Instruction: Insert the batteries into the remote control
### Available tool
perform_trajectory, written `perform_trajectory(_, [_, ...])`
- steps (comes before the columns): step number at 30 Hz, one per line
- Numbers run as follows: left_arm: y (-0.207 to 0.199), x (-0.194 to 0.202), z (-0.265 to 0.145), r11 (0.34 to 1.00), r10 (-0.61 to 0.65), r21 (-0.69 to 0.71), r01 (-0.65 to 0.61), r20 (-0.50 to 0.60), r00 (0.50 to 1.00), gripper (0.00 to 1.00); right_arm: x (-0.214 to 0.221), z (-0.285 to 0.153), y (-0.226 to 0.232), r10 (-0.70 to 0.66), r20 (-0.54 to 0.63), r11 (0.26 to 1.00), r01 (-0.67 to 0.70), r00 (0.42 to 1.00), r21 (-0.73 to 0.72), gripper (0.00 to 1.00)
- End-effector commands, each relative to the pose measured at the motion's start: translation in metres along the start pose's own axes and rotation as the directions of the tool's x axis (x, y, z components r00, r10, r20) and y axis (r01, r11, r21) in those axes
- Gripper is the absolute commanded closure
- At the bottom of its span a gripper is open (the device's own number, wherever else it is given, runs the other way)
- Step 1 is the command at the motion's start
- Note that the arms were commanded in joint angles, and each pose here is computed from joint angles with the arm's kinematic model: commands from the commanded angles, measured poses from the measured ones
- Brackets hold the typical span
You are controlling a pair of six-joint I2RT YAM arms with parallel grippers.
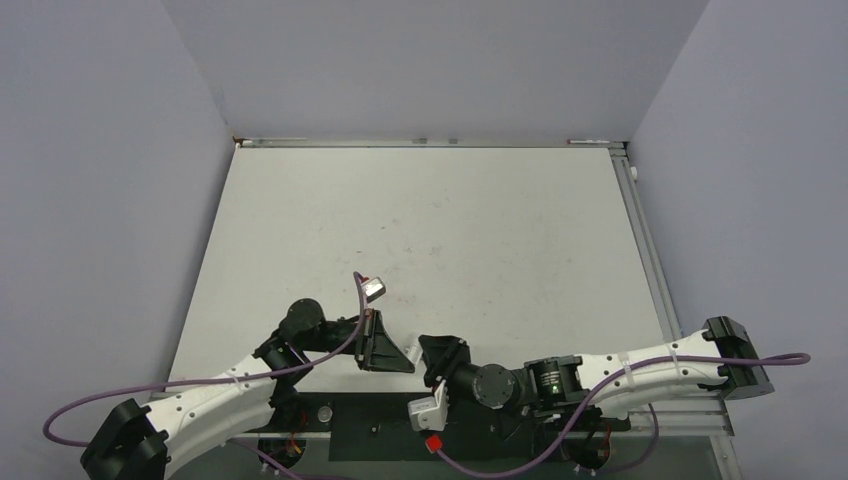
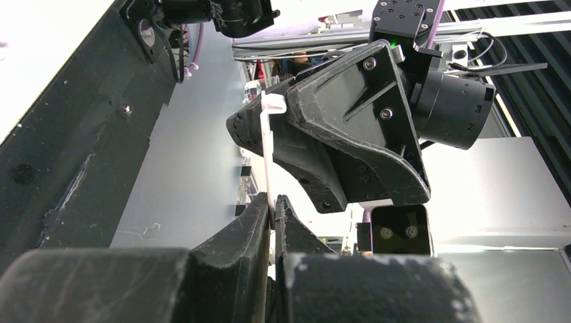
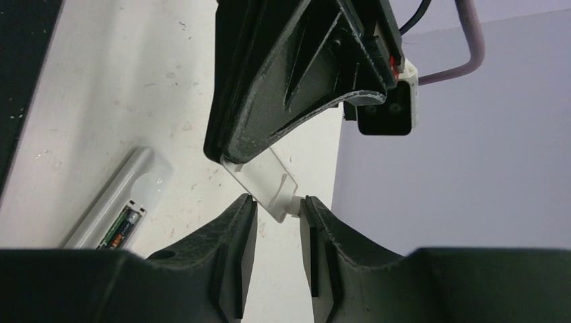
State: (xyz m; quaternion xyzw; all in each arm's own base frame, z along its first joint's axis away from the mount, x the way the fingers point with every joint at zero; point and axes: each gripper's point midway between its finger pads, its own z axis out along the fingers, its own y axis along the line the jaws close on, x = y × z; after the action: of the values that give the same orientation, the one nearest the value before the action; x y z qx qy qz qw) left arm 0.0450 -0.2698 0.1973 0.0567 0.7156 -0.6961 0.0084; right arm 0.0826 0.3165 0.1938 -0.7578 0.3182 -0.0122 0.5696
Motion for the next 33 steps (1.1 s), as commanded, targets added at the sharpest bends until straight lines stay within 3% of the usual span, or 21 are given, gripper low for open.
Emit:
perform_trajectory(1, [-0.015,0.004,-0.004,0.996,0.057,0.062,-0.056,-0.013,0.998,1.0,-0.011,0.003,-0.024,-0.03,0.016,0.994,0.028,0.999,0.108,0.71])
perform_trajectory(10, [-0.016,0.006,-0.005,0.996,0.054,0.078,-0.052,-0.02,0.998,1.0,-0.012,0.01,-0.019,-0.032,0.025,0.992,0.028,0.999,0.122,0.91])
perform_trajectory(23, [-0.015,0.007,-0.006,0.996,0.048,0.08,-0.047,-0.013,0.999,0.99,-0.011,-0.003,-0.026,0.06,0.08,0.982,-0.073,0.995,0.174,0.92])
perform_trajectory(26, [-0.013,0.006,-0.005,0.996,0.044,0.076,-0.044,-0.006,0.999,0.91,-0.009,-0.007,-0.025,0.088,0.093,0.978,-0.104,0.992,0.18,0.92])
perform_trajectory(33, [-0.013,0.004,-0.004,0.996,0.044,0.075,-0.043,-0.004,0.999,0.86,-0.005,-0.011,-0.023,0.122,0.101,0.973,-0.139,0.987,0.185,0.92])
